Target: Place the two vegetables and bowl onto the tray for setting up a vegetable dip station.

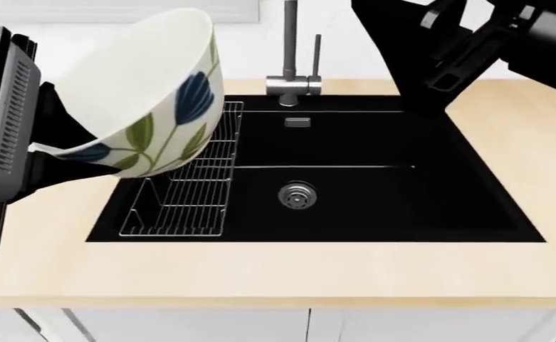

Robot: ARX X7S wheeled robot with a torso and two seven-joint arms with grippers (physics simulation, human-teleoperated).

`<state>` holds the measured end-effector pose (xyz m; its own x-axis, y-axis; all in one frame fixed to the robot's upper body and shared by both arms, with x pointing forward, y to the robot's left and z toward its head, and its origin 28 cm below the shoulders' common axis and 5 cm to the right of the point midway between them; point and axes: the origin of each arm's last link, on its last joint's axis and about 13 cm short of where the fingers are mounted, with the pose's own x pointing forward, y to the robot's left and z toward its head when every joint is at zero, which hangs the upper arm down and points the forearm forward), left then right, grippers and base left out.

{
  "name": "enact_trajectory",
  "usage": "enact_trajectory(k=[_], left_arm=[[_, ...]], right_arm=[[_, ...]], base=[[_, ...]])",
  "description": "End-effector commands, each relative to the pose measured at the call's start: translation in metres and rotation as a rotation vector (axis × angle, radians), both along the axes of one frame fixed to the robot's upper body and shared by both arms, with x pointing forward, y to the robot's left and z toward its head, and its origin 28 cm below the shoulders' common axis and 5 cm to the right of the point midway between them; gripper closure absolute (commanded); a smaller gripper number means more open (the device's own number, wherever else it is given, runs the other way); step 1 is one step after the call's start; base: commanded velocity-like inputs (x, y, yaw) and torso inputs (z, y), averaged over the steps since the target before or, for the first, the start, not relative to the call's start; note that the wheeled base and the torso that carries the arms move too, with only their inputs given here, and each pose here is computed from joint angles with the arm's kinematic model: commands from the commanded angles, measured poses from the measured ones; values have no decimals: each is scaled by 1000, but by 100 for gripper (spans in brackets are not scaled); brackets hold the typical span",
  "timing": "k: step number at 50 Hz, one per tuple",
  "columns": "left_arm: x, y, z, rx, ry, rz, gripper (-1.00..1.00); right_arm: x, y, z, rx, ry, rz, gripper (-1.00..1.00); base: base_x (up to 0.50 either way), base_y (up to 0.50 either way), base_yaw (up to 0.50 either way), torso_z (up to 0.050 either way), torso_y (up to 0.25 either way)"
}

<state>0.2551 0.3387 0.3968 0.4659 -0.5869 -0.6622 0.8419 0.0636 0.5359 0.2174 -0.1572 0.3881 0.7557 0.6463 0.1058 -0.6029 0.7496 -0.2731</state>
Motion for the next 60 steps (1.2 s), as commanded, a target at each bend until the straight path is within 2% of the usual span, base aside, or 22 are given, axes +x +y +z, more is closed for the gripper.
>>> enact_trajectory(k=[1, 31, 60], left_arm=[[1, -1, 2, 2, -18, -4, 100], [-5, -5, 2, 3, -24, -19, 100], [-1, -7, -3, 0, -18, -31, 100]], right_arm=[[-1, -1, -2, 19, 4, -4, -100], [-11, -3, -5, 28, 6, -16, -100], [-10, -2, -11, -3, 45, -13, -100]], base=[[-140, -500, 0, 0, 0], [-134, -500, 0, 0, 0], [-5, -500, 0, 0, 0]])
